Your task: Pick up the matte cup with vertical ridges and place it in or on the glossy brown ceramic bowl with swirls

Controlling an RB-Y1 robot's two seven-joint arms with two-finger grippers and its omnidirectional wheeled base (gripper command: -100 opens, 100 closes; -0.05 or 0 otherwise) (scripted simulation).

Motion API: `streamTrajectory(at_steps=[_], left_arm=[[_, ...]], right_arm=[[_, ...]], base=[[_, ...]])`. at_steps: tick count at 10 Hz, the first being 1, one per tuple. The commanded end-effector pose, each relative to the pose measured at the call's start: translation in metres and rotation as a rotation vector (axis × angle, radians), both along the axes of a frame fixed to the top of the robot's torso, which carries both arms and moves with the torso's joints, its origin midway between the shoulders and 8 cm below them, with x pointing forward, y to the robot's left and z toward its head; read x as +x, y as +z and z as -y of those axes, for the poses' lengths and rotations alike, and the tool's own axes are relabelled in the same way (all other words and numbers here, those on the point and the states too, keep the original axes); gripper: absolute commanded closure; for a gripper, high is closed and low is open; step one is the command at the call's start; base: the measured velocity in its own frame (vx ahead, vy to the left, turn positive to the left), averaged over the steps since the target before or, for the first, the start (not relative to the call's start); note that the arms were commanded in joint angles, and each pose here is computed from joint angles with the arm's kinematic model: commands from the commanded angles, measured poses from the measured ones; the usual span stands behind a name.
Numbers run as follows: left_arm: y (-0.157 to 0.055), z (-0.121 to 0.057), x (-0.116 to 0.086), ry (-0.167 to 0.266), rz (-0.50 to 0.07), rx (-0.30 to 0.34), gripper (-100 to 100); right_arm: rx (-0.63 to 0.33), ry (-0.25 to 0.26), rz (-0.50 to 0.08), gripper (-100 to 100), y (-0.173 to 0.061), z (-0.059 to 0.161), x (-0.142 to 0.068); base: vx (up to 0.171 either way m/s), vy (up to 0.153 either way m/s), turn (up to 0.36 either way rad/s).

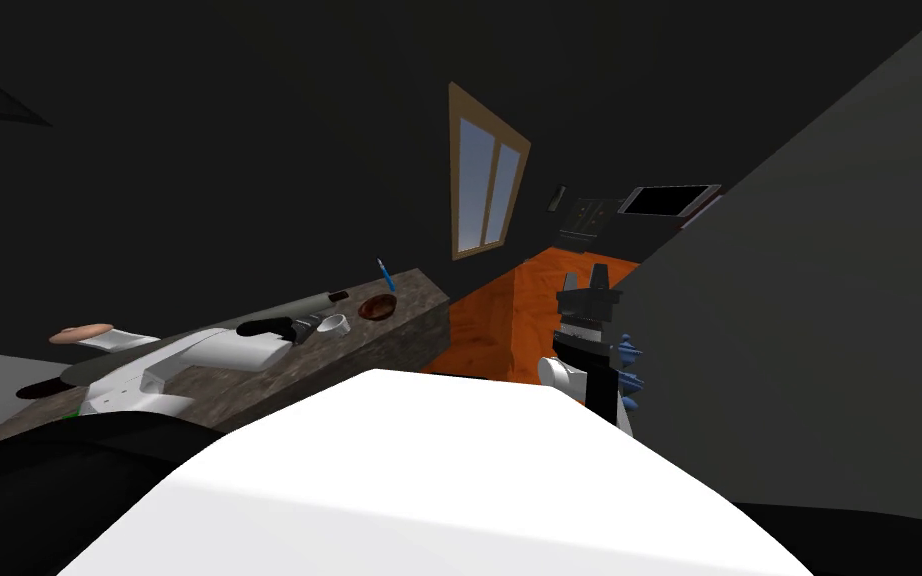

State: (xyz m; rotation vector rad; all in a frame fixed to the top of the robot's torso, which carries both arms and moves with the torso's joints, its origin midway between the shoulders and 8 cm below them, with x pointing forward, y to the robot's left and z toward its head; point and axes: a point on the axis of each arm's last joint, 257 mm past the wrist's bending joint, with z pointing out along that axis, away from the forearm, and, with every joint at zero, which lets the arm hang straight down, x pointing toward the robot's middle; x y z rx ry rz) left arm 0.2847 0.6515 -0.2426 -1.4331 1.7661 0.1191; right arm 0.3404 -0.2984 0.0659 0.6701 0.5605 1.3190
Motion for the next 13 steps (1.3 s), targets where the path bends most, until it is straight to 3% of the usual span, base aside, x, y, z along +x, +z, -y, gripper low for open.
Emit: streamTrajectory(at_steps=[1, 4, 5, 6, 7, 10, 11, 13], left_arm=[[-0.004, -0.01, -0.012, 0.031, -0.055, 0.001, -100], [-0.014, -0.021, -0.032, 0.073, -0.135, -0.003, -100], [-0.012, -0.017, -0.029, 0.063, -0.118, -0.001, -100], [-0.012, -0.017, -0.03, 0.066, -0.122, -0.002, 0], [-0.02, -0.022, -0.033, 0.074, -0.121, -0.002, -100], [-0.025, -0.024, -0.035, 0.078, -0.122, -0.003, -100], [-0.025, -0.024, -0.035, 0.078, -0.121, -0.002, 100], [-0.026, -0.025, -0.036, 0.079, -0.123, -0.002, 100]], right_arm=[[0.0, 0.0, 0.0, 0, 0.0, 0.0, 0.0], [0.0, 0.0, 0.0, 0, 0.0, 0.0, 0.0], [0.0, 0.0, 0.0, 0, 0.0, 0.0, 0.0], [0.0, 0.0, 0.0, 0, 0.0, 0.0, 0.0], [0.0, 0.0, 0.0, 0, 0.0, 0.0, 0.0], [0.0, 0.0, 0.0, 0, 0.0, 0.0, 0.0], [0.0, 0.0, 0.0, 0, 0.0, 0.0, 0.0], [0.0, 0.0, 0.0, 0, 0.0, 0.0, 0.0]], base=[[0.07, -0.034, -0.062], [0.049, -0.03, -0.053], [0.015, -0.009, -0.005], [0.0, 0.0, 0.0], [0.019, 0.021, -0.054], [0.017, 0.029, -0.031], [0.0, 0.0, 0.0], [-0.001, 0.001, -0.003]])
